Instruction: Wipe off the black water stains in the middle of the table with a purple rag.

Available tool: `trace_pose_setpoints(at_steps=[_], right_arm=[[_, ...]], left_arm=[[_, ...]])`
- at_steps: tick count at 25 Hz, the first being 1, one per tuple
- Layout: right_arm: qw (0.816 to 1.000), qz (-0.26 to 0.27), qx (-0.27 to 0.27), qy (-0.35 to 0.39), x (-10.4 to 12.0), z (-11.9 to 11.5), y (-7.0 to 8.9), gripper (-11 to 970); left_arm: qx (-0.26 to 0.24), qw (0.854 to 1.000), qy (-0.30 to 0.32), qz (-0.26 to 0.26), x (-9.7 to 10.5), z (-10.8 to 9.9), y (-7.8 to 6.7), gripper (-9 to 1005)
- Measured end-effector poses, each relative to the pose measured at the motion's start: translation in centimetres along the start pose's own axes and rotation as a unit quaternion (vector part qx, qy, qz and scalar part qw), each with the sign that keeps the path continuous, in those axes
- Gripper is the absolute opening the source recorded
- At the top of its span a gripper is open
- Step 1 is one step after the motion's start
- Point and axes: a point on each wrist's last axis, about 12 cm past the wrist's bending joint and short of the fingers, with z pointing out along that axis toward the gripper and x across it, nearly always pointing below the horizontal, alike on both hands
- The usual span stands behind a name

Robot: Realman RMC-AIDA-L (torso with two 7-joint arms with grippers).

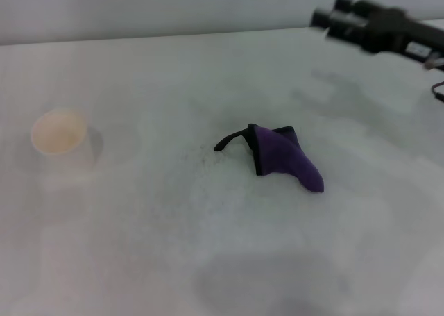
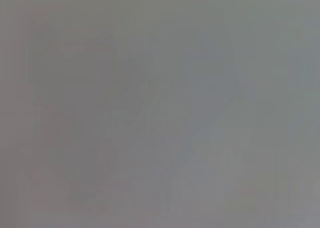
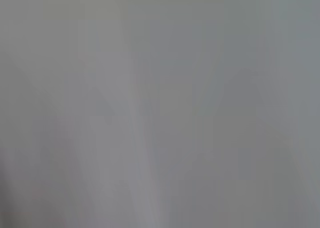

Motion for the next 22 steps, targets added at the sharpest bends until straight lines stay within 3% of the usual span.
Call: trace_pose_setpoints(at_steps=[4,8,12,22], right_arm=[[0.99,-0.039,0.075,-0.109,2.0,-1.5,-0.7,830],[0.96,-0.093,0.205,-0.165,4.5,-3.5,-1.5,828],[0.938,-0.131,0.301,-0.115,7.0,-4.8,-2.3,824],[0.929,-0.112,0.353,-0.027,9.1,-5.2,-3.6,819]], left_arm=[[-0.002,1.0,0.0,0.001,0.0,-0.2,0.2,885],[0.001,1.0,-0.007,0.0,-0.1,-0.3,0.0,884],[0.002,1.0,-0.009,-0.001,-0.1,-0.3,0.0,884],[0.002,1.0,-0.009,-0.001,0.0,-0.4,0.0,885]])
